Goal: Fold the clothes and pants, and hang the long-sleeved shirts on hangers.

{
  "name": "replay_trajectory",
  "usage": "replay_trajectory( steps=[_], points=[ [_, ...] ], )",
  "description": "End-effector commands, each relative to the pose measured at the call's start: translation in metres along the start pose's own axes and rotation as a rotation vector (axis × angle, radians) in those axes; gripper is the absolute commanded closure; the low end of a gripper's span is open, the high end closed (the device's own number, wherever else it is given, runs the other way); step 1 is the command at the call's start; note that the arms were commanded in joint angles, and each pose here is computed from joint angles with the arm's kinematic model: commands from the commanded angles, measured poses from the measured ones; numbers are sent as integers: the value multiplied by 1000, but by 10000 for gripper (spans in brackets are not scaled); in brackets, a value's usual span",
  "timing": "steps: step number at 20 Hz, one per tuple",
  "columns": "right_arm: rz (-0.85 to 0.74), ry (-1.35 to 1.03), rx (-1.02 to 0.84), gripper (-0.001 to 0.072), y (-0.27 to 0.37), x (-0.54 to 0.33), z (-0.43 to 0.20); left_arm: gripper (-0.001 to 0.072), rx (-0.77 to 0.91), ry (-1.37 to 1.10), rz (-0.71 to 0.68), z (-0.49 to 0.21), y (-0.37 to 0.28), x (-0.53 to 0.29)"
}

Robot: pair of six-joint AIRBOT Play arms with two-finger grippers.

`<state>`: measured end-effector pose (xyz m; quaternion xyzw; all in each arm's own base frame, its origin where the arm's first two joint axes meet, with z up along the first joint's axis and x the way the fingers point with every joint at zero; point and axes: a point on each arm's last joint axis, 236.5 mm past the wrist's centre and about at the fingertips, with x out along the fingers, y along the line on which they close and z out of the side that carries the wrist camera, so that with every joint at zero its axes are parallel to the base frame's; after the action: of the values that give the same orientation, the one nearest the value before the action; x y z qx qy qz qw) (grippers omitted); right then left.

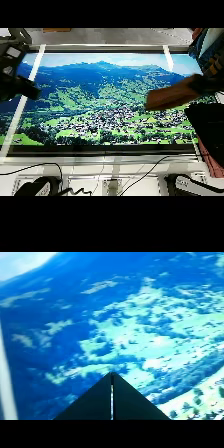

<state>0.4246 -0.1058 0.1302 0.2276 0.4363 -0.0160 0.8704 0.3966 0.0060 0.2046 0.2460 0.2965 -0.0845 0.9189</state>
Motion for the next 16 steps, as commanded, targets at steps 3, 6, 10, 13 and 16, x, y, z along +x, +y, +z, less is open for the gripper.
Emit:
replay_trajectory(
  steps=[3, 6, 10, 13, 16],
  points=[
    [-420, -238, 337, 695, -161, -134, 3, 693, 3, 21, 62, -10, 20, -11],
    [-533, -258, 650, 696, -223, -182, -42, 693, 0, 34, 51, -12, 18, -7],
    [-642, -41, 910, 696, -253, -204, -138, 693, -27, 60, 35, -20, 13, -4],
    [-662, -21, 975, 417, -262, -210, -158, 694, -27, 65, 33, -22, 12, -3],
    [-594, -56, 980, 37, -255, -202, -145, 693, -27, 64, 33, -22, 12, -3]
  ],
)
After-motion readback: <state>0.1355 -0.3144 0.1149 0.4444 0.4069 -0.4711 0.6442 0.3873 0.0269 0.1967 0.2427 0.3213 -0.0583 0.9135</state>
